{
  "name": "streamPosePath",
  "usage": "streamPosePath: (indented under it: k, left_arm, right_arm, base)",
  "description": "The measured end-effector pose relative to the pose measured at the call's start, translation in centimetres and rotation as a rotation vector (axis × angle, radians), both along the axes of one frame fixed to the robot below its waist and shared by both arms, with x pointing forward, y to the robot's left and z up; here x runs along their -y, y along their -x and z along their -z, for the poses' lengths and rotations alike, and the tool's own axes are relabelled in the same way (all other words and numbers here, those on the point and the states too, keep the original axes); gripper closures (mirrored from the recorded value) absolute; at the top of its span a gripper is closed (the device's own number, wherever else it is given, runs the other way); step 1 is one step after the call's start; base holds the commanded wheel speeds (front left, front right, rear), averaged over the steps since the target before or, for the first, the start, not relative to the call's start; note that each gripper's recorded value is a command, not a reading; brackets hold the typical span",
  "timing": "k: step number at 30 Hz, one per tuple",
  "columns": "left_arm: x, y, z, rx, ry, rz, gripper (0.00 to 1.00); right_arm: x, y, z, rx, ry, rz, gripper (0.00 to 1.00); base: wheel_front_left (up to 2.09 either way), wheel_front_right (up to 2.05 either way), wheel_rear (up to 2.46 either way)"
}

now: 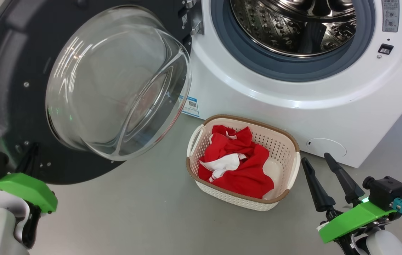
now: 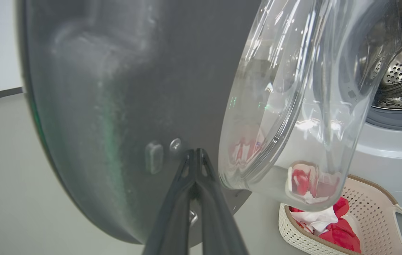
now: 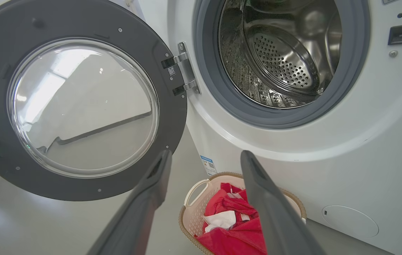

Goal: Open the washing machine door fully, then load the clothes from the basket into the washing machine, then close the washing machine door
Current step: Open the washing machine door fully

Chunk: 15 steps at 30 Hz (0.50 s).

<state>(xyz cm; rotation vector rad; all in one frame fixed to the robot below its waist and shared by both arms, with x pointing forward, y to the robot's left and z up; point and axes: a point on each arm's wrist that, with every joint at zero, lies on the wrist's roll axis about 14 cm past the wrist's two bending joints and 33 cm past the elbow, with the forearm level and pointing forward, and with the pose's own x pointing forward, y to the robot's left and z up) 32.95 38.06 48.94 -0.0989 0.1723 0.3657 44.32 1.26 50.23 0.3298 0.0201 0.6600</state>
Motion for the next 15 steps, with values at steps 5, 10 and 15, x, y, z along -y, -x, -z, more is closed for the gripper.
streamPosePath:
  k: [5,10,15]
  left_arm:
    - [0.3,-0.2,-0.3,0.020,-0.005,0.011,1.00]
    - [1.1,-0.7,-1.0,0.056,-0.012,0.036,1.00]
    - [2.6,-0.8,-0.8,0.077,0.003,0.071,1.00]
  right_arm:
    - [0.2,0.1,-0.1,0.003,0.001,0.005,0.00]
    - [0.5,0.1,-0.4,0.007,-0.001,0.014,0.00]
    - [1.3,0.2,-0.6,0.012,-0.001,0.035,0.00]
  base:
    - [0.00,0.00,0.00]
    - [0.00,0.00,0.00]
    - [0.00,0.00,0.00]
